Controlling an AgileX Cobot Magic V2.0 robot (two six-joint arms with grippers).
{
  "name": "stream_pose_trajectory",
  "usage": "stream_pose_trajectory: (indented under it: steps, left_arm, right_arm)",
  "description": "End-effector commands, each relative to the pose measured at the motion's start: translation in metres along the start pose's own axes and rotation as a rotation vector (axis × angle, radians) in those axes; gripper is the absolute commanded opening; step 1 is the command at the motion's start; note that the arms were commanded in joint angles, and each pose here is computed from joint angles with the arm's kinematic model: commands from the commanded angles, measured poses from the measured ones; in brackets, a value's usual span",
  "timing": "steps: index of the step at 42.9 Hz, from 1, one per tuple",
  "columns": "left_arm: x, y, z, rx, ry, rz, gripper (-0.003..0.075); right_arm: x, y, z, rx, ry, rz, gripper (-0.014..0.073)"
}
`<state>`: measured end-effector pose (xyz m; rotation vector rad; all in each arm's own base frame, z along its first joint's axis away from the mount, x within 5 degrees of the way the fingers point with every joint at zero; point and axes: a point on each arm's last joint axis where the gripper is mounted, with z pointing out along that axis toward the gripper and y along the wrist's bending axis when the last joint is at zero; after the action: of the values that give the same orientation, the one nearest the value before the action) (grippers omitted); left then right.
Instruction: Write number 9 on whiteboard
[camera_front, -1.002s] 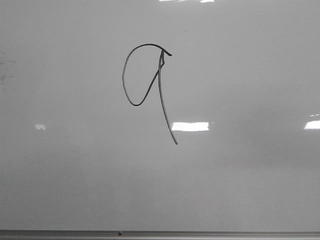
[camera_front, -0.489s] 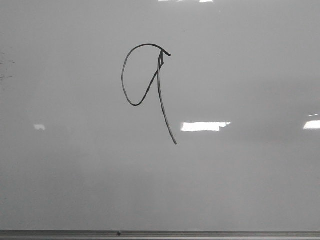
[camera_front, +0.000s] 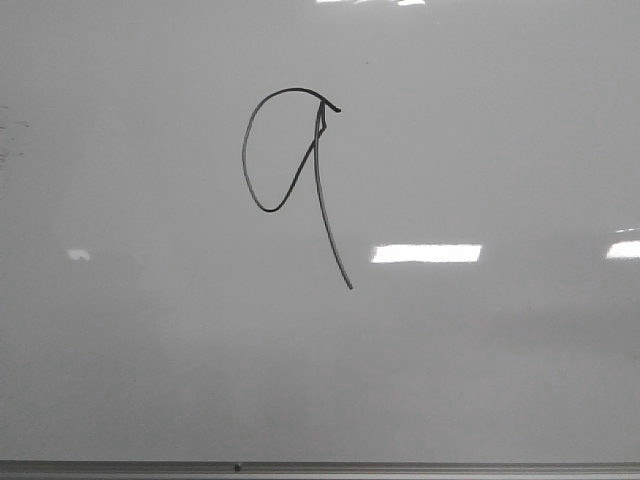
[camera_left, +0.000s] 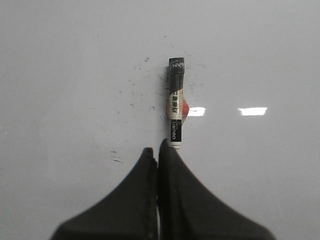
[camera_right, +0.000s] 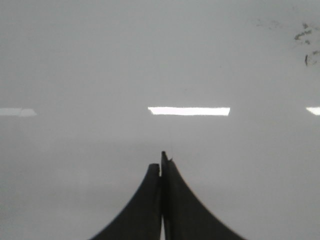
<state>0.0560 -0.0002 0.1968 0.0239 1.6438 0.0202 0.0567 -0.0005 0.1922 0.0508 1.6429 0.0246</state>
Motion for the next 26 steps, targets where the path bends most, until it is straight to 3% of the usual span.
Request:
stream_pose_trajectory:
  steps: [1, 26]
  left_arm:
    - [-0.0081, 0.0004, -0.0017, -0.005, -0.104, -0.013, -0.0019]
    - [-0.0081, 0.0004, -0.0017, -0.005, -0.104, -0.013, -0.0019]
  right_arm:
    - [-0.0058, -0.0005, -0.0018, 0.008, -0.071, -0.008, -0.0068]
    - [-0.0043, -0.0005, -0.0017, 0.007, -0.054, -0.008, -0.0068]
